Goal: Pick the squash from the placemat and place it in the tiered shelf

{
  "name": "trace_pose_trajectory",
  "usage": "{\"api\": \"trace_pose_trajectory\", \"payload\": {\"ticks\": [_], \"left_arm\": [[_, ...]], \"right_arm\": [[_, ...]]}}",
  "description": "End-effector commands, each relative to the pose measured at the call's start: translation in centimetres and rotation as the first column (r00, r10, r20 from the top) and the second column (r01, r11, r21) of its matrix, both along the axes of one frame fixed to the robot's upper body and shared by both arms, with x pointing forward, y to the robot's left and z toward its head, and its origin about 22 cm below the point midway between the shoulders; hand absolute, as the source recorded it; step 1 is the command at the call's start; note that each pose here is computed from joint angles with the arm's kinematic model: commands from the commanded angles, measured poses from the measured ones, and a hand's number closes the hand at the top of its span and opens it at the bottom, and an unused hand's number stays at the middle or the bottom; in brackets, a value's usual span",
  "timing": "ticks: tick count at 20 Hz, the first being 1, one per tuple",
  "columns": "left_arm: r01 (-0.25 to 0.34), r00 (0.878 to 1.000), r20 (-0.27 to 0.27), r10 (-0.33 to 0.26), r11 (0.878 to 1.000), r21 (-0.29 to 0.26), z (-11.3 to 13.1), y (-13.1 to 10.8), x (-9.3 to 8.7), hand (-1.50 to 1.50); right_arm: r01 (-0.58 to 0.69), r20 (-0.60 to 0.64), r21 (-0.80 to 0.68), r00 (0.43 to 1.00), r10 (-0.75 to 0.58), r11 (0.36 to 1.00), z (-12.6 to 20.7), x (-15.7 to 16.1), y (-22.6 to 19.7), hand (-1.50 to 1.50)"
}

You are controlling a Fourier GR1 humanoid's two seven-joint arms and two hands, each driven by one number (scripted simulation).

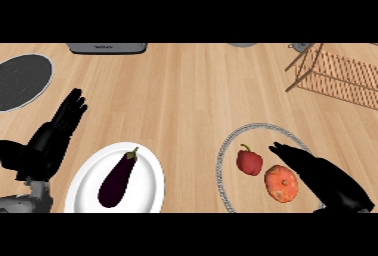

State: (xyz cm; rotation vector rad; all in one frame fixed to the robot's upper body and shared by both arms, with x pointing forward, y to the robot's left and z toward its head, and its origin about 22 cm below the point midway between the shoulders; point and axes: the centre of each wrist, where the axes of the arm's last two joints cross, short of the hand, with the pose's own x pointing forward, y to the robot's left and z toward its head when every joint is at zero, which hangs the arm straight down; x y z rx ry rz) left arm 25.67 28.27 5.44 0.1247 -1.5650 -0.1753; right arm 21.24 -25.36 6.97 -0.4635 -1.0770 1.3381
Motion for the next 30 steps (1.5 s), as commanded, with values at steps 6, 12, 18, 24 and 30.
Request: {"api": "trace_pose_trajectory", "payload": {"ticks": [6, 12, 18, 24, 30], "left_arm": [[-0.001, 1.000, 0.005, 0.000, 1.000, 0.011, 1.2, 0.3, 0.0, 0.00], [-0.006, 1.000, 0.001, 0.006, 1.000, 0.009, 0.5, -0.1, 1.0, 0.00], [0.008, 1.000, 0.001, -0.008, 1.000, 0.002, 0.8, 0.0, 1.0, 0.00], [0.003, 1.000, -0.001, -0.003, 1.000, 0.001, -0.1, -1.7, 0.9, 0.00], [0.017, 1.000, -0.001, -0.017, 1.000, 0.008, 1.7, -0.4, -0.7, 0.00]], "right_arm": [[0.036, -0.052, -0.122, 0.998, -0.043, 0.992, -0.4, 1.7, -0.2, -1.50], [0.033, -0.090, -0.124, 0.995, -0.044, 0.992, -1.7, 1.3, -1.3, -1.50], [0.013, -0.122, -0.124, 0.992, -0.029, 0.992, -4.1, 3.7, -3.2, -1.50], [-0.007, -0.154, -0.110, 0.988, -0.010, 0.994, -5.9, 1.4, -1.1, -1.50], [0.005, -0.171, -0.090, 0.985, -0.020, 0.996, -7.9, 2.0, -0.6, -1.50]]}}
